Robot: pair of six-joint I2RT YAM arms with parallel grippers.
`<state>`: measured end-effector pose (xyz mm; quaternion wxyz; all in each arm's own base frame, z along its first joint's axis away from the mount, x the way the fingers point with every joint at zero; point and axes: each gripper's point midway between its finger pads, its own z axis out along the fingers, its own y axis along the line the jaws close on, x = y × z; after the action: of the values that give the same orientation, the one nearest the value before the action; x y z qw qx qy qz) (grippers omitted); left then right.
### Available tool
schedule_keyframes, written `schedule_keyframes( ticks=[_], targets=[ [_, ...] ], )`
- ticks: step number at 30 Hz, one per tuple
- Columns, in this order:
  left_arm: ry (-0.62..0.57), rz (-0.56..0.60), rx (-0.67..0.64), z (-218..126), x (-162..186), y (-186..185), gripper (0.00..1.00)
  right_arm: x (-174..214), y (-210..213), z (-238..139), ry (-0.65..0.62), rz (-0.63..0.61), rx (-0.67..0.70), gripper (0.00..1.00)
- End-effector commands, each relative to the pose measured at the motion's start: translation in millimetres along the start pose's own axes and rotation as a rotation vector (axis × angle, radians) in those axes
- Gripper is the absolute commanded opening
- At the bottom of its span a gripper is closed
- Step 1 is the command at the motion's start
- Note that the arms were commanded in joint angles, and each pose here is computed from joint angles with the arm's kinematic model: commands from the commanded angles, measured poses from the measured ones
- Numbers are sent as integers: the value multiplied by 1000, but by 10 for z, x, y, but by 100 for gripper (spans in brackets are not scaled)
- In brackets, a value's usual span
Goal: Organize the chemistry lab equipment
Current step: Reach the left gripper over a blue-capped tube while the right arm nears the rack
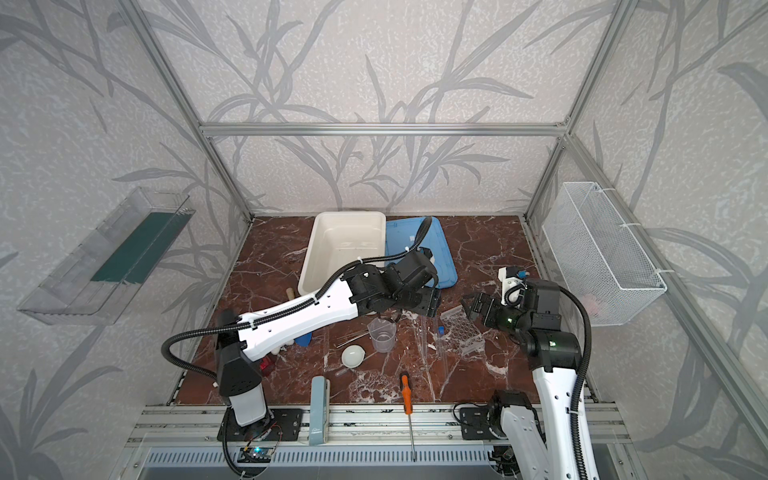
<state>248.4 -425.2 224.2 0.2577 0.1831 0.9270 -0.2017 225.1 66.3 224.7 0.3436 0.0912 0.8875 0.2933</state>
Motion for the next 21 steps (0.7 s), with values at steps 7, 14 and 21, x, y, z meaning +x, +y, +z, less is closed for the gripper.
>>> schedule_keyframes(
  ticks=[7,14,21],
  targets=[
    [114,-42,-207,462,351,301,62,24,-35,20,4,13,5,95],
    [189,-76,-239,765,571,383,55,75,-91,63,9,43,12,95],
    [273,-93,-259,1020,817,477,51,74,-140,69,-4,60,33,95]
  ],
)
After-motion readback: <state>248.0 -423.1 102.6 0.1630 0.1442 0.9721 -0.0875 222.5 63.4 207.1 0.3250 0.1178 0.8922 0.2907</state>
